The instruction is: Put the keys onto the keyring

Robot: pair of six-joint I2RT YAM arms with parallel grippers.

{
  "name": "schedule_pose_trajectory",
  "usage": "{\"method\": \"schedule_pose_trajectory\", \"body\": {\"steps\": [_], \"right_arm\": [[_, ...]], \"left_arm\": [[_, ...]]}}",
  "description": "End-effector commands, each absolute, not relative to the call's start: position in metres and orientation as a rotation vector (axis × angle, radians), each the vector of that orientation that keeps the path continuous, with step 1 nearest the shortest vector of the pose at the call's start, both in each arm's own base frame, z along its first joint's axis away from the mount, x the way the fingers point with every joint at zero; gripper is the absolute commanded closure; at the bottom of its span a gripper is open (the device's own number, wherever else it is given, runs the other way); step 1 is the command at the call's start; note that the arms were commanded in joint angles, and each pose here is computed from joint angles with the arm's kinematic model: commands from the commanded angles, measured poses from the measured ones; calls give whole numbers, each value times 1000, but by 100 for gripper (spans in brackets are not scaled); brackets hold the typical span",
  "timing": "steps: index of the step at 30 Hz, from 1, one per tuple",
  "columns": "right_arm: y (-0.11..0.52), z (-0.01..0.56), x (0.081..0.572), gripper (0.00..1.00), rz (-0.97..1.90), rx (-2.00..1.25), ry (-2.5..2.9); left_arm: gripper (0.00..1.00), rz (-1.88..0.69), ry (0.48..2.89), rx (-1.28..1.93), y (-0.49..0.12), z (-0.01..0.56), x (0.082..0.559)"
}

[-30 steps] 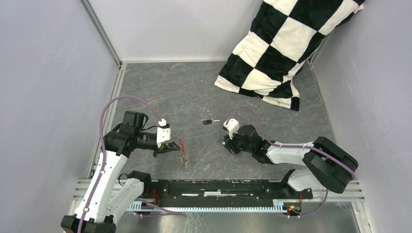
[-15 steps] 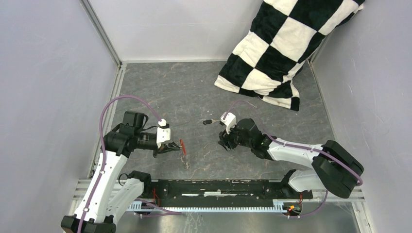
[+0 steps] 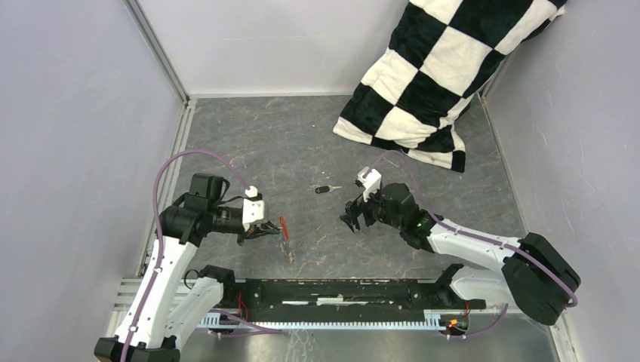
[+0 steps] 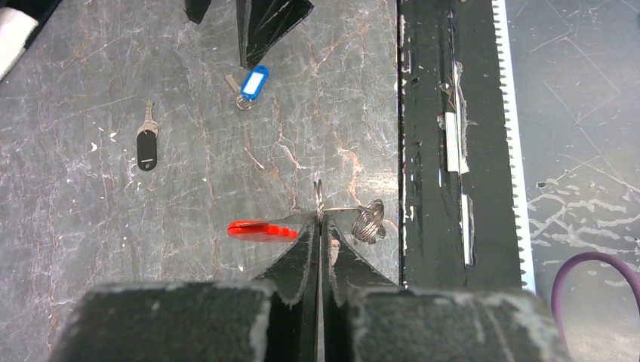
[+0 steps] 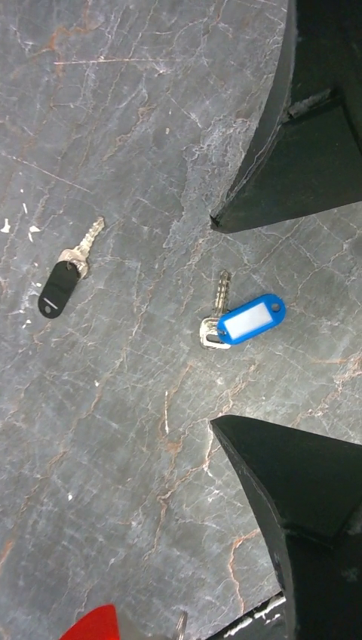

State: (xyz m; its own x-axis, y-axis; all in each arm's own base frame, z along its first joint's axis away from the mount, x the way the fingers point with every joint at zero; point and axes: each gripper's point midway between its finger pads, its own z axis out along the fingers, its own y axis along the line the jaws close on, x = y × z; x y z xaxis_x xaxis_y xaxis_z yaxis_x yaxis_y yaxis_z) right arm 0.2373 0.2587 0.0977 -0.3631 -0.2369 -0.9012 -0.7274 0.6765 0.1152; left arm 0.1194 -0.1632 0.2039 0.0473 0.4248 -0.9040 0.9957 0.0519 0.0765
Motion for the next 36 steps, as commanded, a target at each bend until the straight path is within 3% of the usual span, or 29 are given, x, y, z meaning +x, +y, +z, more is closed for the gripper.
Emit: {"method": "schedule_pose_trajectory", "body": {"steps": [1,3,11,36], "right_arm": [[268,106,243,2,640,-787,1900],[268,98,241,3,630,-828,1896],[296,76,237,37,708,-1075,1850],[278,32,250,38,568,-1078,1921]], "left_arm": [[98,-854,1397,1521,-168,224,120],[98,-859,1401,1518,-168,225,120],[98,-845,1400,1519,-167,224,119],[98,-824,1397,1535,-165,224,120]]}}
